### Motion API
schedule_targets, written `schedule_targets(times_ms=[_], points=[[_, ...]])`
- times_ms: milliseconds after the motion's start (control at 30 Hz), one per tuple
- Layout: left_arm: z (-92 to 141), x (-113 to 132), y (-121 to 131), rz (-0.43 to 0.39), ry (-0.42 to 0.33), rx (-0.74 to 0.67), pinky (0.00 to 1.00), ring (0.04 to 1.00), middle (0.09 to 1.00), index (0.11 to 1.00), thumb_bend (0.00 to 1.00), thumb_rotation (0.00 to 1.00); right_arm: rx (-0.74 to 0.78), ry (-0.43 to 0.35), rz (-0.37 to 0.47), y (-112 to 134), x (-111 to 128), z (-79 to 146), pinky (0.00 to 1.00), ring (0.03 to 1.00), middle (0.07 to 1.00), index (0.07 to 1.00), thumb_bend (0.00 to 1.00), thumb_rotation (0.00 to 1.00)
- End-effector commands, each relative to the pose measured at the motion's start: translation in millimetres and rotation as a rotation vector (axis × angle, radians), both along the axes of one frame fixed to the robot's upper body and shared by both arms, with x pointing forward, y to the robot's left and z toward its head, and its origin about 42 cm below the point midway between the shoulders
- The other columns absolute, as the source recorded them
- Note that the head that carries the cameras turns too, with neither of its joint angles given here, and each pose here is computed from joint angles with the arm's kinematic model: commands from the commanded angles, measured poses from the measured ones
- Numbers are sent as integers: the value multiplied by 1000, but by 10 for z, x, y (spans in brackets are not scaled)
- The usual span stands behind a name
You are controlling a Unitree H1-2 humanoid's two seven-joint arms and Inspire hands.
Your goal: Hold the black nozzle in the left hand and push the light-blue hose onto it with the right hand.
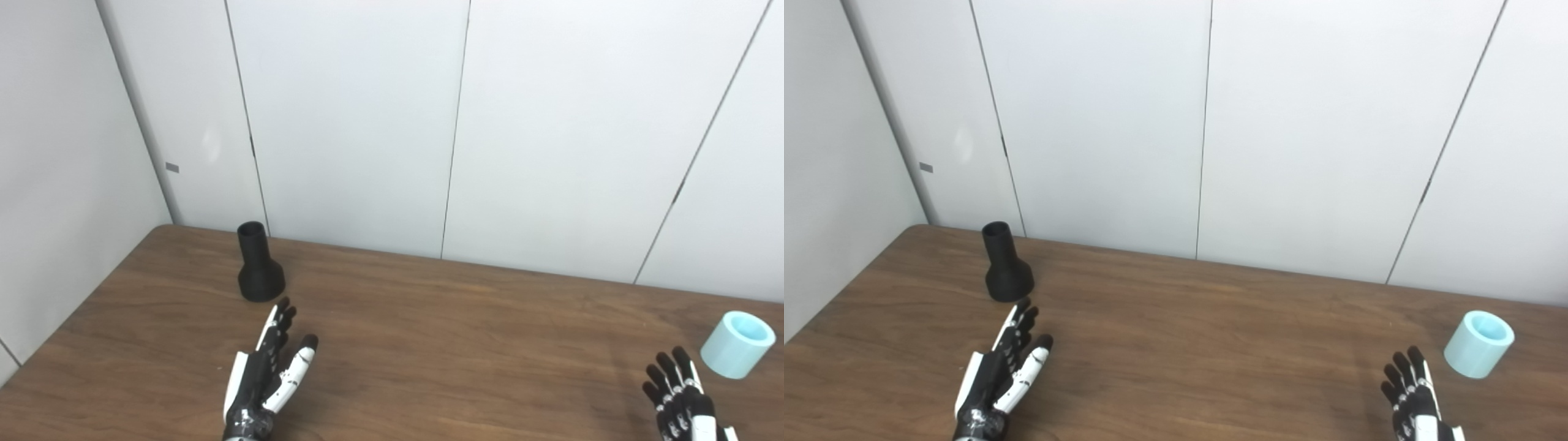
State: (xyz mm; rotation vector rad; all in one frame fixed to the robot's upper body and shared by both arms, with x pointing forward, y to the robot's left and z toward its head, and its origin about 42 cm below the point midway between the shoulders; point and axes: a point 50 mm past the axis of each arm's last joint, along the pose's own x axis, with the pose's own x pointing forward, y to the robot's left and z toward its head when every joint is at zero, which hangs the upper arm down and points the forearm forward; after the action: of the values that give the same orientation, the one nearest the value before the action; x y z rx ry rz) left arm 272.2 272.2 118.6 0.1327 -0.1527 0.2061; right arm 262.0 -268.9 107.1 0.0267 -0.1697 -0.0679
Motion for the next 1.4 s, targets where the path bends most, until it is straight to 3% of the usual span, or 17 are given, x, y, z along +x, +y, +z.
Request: schedule_targets(times_ms=[0,133,233,467,667,867,933,1033,1100,1267,1367], points=[[-162,-56,124,27,6,9,993,980,968,979,648,132,-7,183,-12,-56,-327,-557,931,945,962,984,617,1000],[91,47,274,54,-72,11,939,943,952,946,749,154,-17,186,-12,-80,-322,-559,921,935,953,973,606,1000],[283,174,422,135,-84,89,904,912,933,951,851,246,-34,183,-20,-105,-308,-564,905,928,957,977,631,1000],[658,451,679,280,-110,188,917,932,938,951,877,190,-32,178,-25,-115,-288,-575,889,916,940,971,658,1000],[782,544,886,367,-40,263,996,997,988,973,888,263,-39,188,-16,-125,-275,-584,889,924,947,978,651,1000],[813,709,1057,414,-3,362,1000,1000,1000,963,869,247,-36,198,-5,-140,-263,-588,927,942,954,986,659,1000],[801,781,1101,425,24,449,980,1000,1000,952,877,264,-32,202,-5,-131,-262,-574,927,946,958,987,656,1000],[765,904,1153,450,71,620,942,994,986,945,869,368,-49,211,8,-138,-260,-571,938,954,958,994,667,1000],[713,988,1189,470,91,709,983,985,968,927,876,403,-59,220,10,-154,-257,-580,932,957,953,995,679,1000],[647,1151,1200,474,149,820,1000,1000,976,935,902,465,-75,224,1,-181,-266,-575,915,940,925,982,698,1000],[669,1266,1197,431,218,816,1000,1000,996,961,929,515,-94,242,7,-189,-275,-570,915,937,915,971,710,1000]])
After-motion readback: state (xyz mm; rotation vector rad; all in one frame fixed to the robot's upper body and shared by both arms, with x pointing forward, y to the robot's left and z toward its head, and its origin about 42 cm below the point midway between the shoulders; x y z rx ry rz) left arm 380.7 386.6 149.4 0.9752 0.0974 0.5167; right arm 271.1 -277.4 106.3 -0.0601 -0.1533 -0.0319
